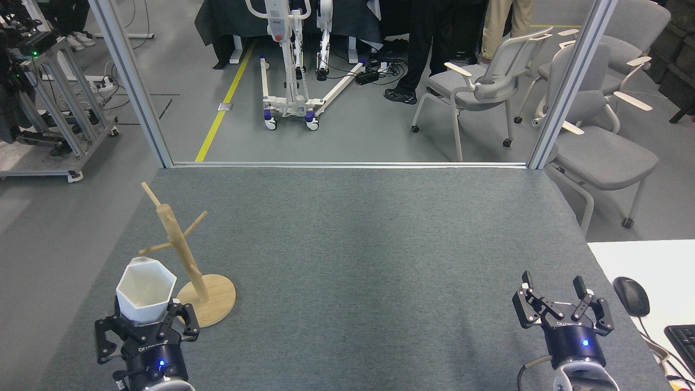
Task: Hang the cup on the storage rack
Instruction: 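Move the cup with the left gripper beside the wooden stand, then raise the cup with the left gripper up to a stand peg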
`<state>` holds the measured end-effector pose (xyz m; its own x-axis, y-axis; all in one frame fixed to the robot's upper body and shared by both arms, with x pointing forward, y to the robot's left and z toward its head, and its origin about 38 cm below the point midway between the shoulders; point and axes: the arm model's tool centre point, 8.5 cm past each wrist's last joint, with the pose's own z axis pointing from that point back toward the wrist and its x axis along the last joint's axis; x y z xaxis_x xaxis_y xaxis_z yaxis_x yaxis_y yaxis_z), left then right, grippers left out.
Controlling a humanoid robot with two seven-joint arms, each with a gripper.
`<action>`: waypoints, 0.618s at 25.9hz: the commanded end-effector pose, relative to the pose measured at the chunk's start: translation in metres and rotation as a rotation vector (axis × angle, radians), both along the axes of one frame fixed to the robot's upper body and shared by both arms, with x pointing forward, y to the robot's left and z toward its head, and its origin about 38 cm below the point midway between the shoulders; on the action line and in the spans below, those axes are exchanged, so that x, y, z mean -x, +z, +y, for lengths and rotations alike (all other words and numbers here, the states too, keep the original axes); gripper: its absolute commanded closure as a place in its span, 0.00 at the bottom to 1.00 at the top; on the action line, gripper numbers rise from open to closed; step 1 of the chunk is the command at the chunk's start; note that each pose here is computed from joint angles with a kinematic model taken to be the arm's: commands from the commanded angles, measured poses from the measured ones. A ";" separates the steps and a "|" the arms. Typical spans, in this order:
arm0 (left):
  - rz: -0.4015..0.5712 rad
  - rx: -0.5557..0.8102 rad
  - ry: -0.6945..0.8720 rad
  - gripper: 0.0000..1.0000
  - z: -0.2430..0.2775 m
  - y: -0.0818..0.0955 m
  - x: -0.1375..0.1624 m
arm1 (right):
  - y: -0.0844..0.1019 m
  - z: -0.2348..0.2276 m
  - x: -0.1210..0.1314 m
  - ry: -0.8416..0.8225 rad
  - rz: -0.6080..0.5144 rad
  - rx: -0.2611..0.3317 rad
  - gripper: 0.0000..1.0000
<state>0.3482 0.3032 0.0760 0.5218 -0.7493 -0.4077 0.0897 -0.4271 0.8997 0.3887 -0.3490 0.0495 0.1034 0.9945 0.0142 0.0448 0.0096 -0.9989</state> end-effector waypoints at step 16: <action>0.012 0.027 0.015 0.89 0.012 0.000 -0.004 | -0.003 0.061 0.019 0.054 -0.023 0.049 0.01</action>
<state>0.3521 0.3142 0.0762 0.5253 -0.7510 -0.4000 0.1034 -0.4103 0.9061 0.3688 -0.2911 0.0462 0.0486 0.9987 -0.0172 0.0718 -0.0207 -0.9972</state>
